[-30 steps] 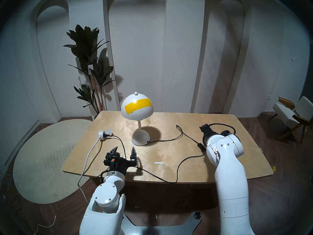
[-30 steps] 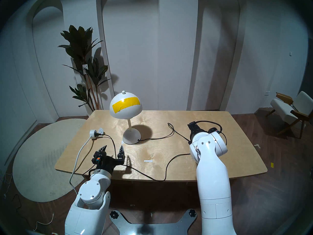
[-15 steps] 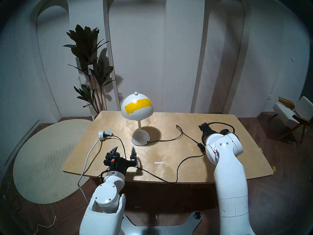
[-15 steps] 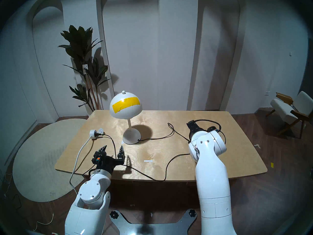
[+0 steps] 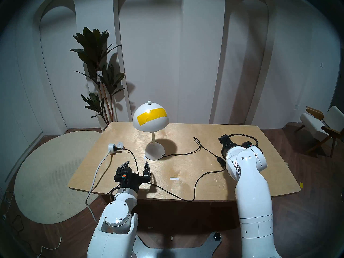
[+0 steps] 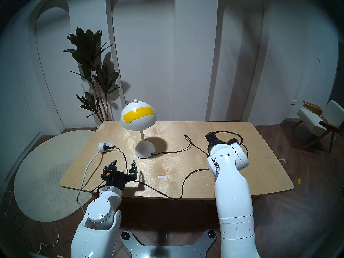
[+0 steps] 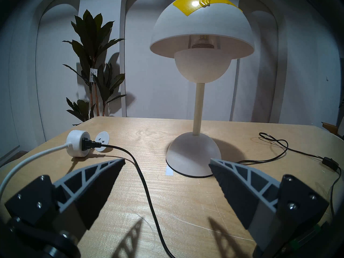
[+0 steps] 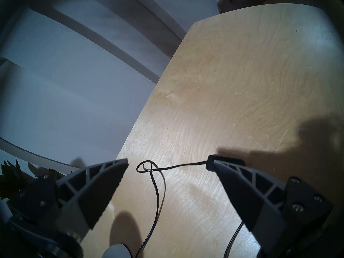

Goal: Turn on the table lamp by pressing the switch

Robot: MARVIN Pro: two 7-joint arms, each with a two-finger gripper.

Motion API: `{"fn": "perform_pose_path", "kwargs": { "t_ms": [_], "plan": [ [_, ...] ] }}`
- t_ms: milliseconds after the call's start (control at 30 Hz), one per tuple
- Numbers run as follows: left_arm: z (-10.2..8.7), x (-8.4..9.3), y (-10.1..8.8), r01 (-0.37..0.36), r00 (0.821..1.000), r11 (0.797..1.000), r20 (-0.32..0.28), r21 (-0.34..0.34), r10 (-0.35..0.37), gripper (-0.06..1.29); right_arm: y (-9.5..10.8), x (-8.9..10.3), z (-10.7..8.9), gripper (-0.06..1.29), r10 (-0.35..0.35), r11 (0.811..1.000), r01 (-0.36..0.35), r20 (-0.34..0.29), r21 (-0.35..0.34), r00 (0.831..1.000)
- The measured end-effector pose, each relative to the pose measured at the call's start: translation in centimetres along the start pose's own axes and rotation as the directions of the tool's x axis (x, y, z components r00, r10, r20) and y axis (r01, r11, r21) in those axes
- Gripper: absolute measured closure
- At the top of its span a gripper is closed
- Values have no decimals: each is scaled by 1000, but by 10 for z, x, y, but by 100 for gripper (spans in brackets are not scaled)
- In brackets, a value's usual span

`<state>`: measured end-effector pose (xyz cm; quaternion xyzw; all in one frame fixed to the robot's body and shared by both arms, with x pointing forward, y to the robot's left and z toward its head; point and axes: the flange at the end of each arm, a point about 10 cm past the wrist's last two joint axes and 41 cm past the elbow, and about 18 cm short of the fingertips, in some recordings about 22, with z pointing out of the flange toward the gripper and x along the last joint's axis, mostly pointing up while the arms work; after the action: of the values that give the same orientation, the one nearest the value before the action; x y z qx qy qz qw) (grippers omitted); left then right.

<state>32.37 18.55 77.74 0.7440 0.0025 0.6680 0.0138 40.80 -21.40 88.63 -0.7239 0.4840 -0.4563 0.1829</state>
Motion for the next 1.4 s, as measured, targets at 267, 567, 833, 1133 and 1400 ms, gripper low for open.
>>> {"fn": "perform_pose_path", "kwargs": {
  "t_ms": [267,567,833,1133,1400],
  "plan": [
    [0,0,0,0,1000,1000,0,0,0,0,0,0,0,0,1,1000,-1,0,1,1000],
    [0,0,0,0,1000,1000,0,0,0,0,0,0,0,0,2,1000,-2,1,1,1000],
    [0,0,0,0,1000,1000,0,0,0,0,-2,-12,-1,0,101,993,-99,32,-63,994],
    [0,0,0,0,1000,1000,0,0,0,0,-13,-15,-5,0,263,956,-257,21,-142,965],
    [0,0,0,0,1000,1000,0,0,0,0,-28,2,-7,0,334,926,-336,-41,-174,942]
  ]
}}
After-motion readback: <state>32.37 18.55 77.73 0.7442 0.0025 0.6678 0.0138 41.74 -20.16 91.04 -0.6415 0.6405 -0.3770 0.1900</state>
